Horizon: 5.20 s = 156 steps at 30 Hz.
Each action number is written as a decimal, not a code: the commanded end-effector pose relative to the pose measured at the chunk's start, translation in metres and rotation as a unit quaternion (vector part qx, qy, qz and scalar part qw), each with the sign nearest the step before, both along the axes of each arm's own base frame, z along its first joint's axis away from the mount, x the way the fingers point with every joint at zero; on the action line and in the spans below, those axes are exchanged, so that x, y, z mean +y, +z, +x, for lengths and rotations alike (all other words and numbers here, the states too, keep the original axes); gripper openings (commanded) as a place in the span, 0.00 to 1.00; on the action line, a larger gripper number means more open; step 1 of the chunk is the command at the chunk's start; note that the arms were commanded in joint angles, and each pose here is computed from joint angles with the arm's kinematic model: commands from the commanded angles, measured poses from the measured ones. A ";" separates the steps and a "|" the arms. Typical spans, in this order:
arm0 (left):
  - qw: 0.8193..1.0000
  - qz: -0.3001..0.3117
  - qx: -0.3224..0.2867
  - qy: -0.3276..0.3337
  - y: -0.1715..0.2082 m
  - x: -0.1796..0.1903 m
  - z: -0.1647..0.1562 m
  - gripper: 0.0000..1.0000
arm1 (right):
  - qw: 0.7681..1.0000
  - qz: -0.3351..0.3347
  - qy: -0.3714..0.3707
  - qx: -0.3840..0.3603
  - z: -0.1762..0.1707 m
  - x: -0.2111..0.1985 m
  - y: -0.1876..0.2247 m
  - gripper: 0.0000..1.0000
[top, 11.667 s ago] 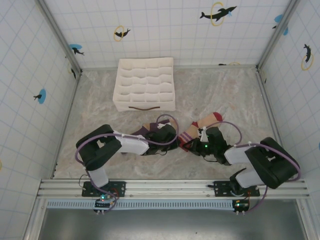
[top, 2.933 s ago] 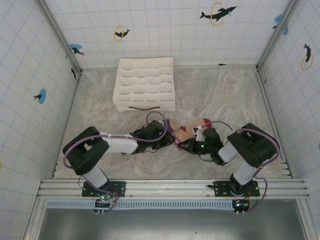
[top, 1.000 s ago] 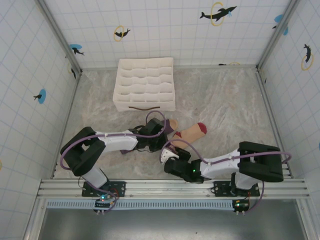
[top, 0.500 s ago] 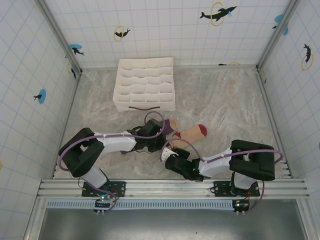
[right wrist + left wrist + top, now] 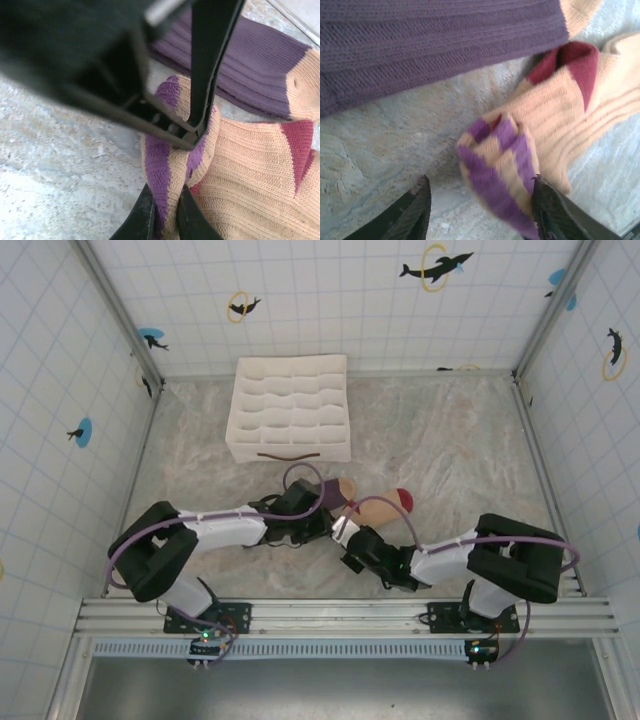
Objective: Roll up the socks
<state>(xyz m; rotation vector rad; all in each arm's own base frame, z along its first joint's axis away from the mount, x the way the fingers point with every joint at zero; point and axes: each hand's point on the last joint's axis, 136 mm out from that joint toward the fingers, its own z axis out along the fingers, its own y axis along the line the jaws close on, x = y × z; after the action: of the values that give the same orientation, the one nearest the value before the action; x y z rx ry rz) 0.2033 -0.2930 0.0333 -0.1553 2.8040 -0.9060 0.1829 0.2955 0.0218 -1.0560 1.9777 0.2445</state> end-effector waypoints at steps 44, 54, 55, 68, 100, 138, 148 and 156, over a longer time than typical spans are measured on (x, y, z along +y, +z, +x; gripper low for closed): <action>0.994 -0.042 -0.095 -0.020 0.020 -0.036 0.009 0.60 | 0.739 0.255 -0.345 0.519 -0.029 -0.103 -0.085 0.00; 0.994 -0.047 -0.090 -0.034 0.008 -0.061 0.019 0.56 | 0.725 0.244 -0.371 0.527 -0.029 -0.112 -0.092 0.00; 0.995 -0.044 -0.087 -0.034 0.004 -0.061 0.019 0.54 | 0.724 0.245 -0.372 0.526 -0.029 -0.112 -0.092 0.00; 0.997 -0.026 -0.067 -0.011 -0.018 -0.051 0.017 0.45 | 0.715 0.261 -0.376 0.528 -0.024 -0.114 -0.091 0.00; 0.997 0.078 -0.008 -0.020 -0.020 -0.001 0.010 0.00 | 0.950 0.172 -0.150 0.215 0.030 -0.053 0.048 0.69; 0.997 0.067 0.029 -0.022 -0.020 0.002 -0.006 0.00 | 0.995 -0.096 -0.008 -0.033 -0.006 -0.031 -0.022 0.31; 0.998 0.059 0.028 -0.016 -0.013 0.000 -0.004 0.21 | 0.997 -0.020 -0.018 0.077 -0.021 -0.048 -0.047 0.00; 0.998 0.068 -0.012 0.013 0.006 0.009 0.009 0.75 | 0.984 0.057 -0.027 0.167 -0.025 -0.049 -0.050 0.00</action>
<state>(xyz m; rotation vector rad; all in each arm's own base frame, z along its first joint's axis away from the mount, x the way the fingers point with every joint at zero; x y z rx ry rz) 0.2142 -0.2960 0.0389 -0.1425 2.8177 -0.7717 0.1886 0.2765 0.0221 -0.8606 2.0265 0.5125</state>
